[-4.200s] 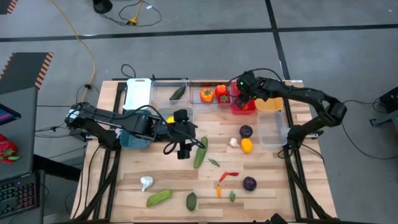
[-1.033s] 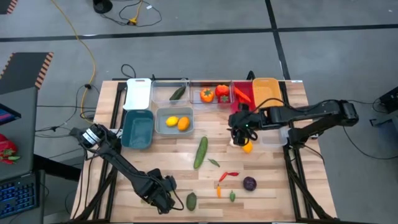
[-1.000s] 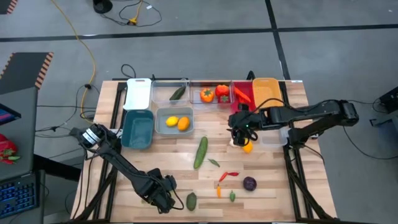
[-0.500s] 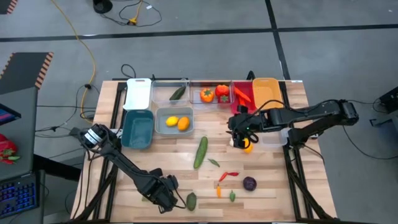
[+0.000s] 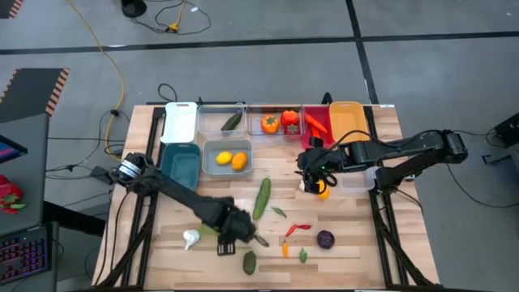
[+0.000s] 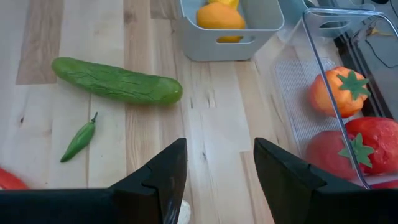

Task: Sort produce into baskets
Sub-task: Put the bottom cucumber into the green bin, then put the cucumber into the green bin

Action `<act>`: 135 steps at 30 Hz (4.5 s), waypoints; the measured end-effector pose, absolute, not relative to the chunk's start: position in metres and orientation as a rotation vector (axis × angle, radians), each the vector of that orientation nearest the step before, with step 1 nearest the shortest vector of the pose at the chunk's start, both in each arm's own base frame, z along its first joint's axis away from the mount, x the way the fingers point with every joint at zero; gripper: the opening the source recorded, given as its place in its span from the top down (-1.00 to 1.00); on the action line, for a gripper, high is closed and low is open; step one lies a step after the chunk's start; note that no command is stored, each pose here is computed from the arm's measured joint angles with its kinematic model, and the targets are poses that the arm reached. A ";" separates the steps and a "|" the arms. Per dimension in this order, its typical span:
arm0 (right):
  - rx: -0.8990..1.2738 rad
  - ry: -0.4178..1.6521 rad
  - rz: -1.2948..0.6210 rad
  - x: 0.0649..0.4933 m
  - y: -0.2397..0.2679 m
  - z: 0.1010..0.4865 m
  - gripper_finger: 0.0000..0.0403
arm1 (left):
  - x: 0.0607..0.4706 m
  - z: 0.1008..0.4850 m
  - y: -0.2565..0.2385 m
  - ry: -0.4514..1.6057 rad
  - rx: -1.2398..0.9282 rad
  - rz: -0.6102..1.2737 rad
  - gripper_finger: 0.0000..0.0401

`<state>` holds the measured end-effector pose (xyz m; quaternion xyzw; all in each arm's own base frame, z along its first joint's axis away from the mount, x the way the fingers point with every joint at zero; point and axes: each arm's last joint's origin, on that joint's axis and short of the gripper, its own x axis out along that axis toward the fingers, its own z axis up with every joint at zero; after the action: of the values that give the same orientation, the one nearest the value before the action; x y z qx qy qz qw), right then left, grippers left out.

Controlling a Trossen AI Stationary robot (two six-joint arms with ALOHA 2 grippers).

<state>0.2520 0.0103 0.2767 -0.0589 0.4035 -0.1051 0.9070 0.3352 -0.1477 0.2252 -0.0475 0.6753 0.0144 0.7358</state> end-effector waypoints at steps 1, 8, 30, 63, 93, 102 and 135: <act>-0.121 0.833 -0.217 0.252 0.010 0.277 -0.05 | 0.335 0.231 -0.141 1.504 -0.066 0.050 0.17; -0.121 0.833 -0.216 0.252 0.010 0.277 -0.05 | 0.330 0.262 -0.100 1.641 0.145 0.186 0.17; -0.126 0.837 -0.215 0.252 0.010 0.277 -0.05 | 0.231 0.227 -0.011 1.836 0.059 0.580 0.16; -0.259 0.577 -0.026 0.270 0.014 0.296 -0.05 | 0.213 0.258 0.004 1.475 -0.161 0.751 -0.28; -0.087 0.616 -0.045 0.279 0.016 0.284 -0.69 | 0.223 0.278 0.004 1.131 -0.229 0.717 -0.28; -0.308 0.753 0.105 0.306 0.023 0.241 -0.69 | 0.223 0.278 0.004 1.124 -0.233 0.713 -0.28; -0.805 1.209 0.386 0.404 0.040 0.149 -0.53 | 0.226 0.278 0.003 1.102 -0.247 0.696 -0.28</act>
<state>0.4036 0.0401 0.1492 -0.3655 0.5491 0.1755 0.7308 0.2262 0.0028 0.2783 -0.1144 0.5114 0.3231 0.7880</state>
